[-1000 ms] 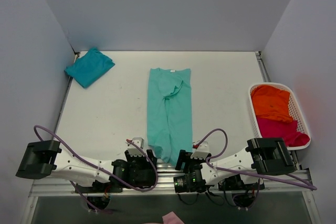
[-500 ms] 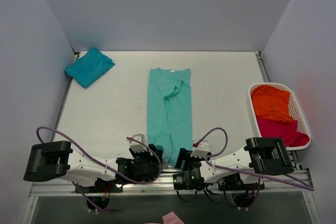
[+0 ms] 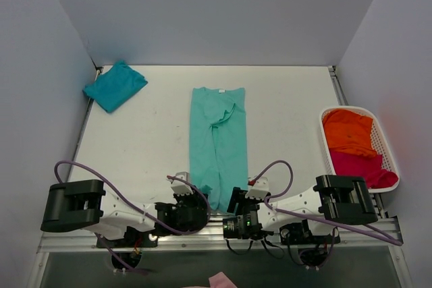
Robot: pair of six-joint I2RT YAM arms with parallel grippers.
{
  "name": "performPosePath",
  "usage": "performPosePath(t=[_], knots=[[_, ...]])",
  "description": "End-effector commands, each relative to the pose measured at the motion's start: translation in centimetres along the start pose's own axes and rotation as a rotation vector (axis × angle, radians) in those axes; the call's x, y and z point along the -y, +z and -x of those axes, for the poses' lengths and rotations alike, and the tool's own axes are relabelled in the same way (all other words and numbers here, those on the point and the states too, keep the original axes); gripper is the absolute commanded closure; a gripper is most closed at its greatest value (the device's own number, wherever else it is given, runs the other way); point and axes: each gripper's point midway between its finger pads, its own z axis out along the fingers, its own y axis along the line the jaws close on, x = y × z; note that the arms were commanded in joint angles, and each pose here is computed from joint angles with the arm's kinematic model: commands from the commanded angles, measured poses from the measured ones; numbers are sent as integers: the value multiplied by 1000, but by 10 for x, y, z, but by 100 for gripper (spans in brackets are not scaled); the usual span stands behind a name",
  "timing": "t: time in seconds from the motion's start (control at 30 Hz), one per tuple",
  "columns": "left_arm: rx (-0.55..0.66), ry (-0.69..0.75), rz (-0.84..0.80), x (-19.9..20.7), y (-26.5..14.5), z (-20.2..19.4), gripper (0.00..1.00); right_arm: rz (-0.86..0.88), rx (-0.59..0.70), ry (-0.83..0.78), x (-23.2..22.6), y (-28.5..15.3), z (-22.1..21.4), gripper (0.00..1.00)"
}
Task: Fold and stack the t-shirts
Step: Fold the tshirt
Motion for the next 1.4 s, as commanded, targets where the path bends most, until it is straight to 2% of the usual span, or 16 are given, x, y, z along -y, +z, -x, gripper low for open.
performPosePath(t=[0.0,0.13,0.7,1.13,1.27,1.37], knots=[[-39,9,3,0,3,-9,67,-24,9,-15,10,5,1,32],[-45,5,2,2,3,-8,97,-25,8,-19,8,3,2,33],[-55,6,-8,12,-16,17,98,63,-125,-71,-16,-45,-29,35],[-72,14,2,12,-10,8,98,54,-149,-45,-9,-36,-50,44],[-73,17,2,12,-10,7,98,55,-134,-32,-4,-30,-49,58],[-72,16,3,12,-10,7,98,51,-129,-20,-2,-26,-48,76]])
